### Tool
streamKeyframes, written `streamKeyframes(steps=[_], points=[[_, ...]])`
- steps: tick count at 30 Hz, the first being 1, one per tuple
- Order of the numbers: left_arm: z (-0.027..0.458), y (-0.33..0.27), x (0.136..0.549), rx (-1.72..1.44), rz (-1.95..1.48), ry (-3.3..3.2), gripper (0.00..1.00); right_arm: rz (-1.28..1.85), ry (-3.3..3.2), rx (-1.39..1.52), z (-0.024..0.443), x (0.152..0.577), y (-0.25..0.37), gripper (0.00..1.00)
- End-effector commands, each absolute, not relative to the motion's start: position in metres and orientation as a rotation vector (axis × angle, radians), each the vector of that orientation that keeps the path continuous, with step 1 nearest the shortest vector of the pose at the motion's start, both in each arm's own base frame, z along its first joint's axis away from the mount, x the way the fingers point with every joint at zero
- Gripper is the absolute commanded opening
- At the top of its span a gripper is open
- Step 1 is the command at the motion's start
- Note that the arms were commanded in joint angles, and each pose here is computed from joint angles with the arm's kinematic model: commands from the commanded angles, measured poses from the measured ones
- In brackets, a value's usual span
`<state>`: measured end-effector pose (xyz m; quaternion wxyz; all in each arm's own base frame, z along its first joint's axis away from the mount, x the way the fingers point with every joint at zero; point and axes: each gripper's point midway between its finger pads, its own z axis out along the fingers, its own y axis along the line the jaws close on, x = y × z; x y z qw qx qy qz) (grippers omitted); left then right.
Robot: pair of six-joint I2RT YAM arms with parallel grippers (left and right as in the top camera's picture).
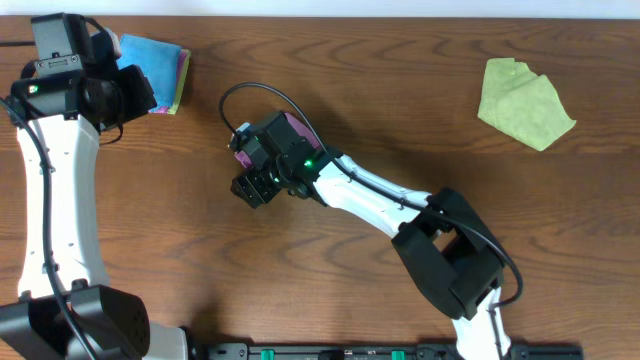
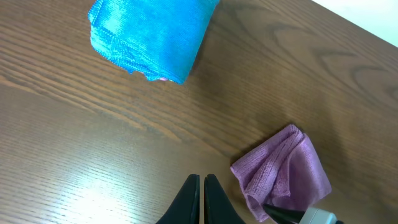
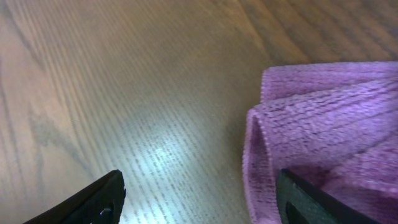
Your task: Fold the cloth
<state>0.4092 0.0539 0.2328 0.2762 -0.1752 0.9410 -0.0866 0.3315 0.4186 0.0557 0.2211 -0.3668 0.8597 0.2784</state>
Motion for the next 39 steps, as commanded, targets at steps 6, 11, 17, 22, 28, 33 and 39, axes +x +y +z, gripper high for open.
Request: streamKeyframes(steps=[6,11,17,22,28,33,39], points=[[0.234,0.054,0.409,-0.425,-0.214,2.53,0.06,0.808,2.323,-0.978,0.086,0.35,0.431,0.72],[0.234,0.054,0.409,-0.423,-0.213,2.53,0.06,0.565,2.33,-0.931,0.105,0.38,0.414,0.73],[0.234,0.054,0.409,-0.423,-0.213,2.53,0.06,0.137,2.414,-0.894,0.095,0.396,0.361,0.69],[0.234,0.054,0.409,-0.422,-0.214,2.527,0.06,0.112,2.442,-0.914,0.09,0.391,0.355,0.57],[0.234,0.054,0.409,-0.422,-0.214,2.528,0.06,0.113,2.456,-0.923,0.081,0.39,0.356,0.52],[0.234,0.054,0.409,-0.422,-0.214,2.527,0.06,0.189,2.495,-0.924,0.071,0.382,0.364,0.47],[0.234,0.054,0.409,-0.422,-0.214,2.527,0.06,0.245,2.511,-0.908,0.068,0.379,0.371,0.47]])
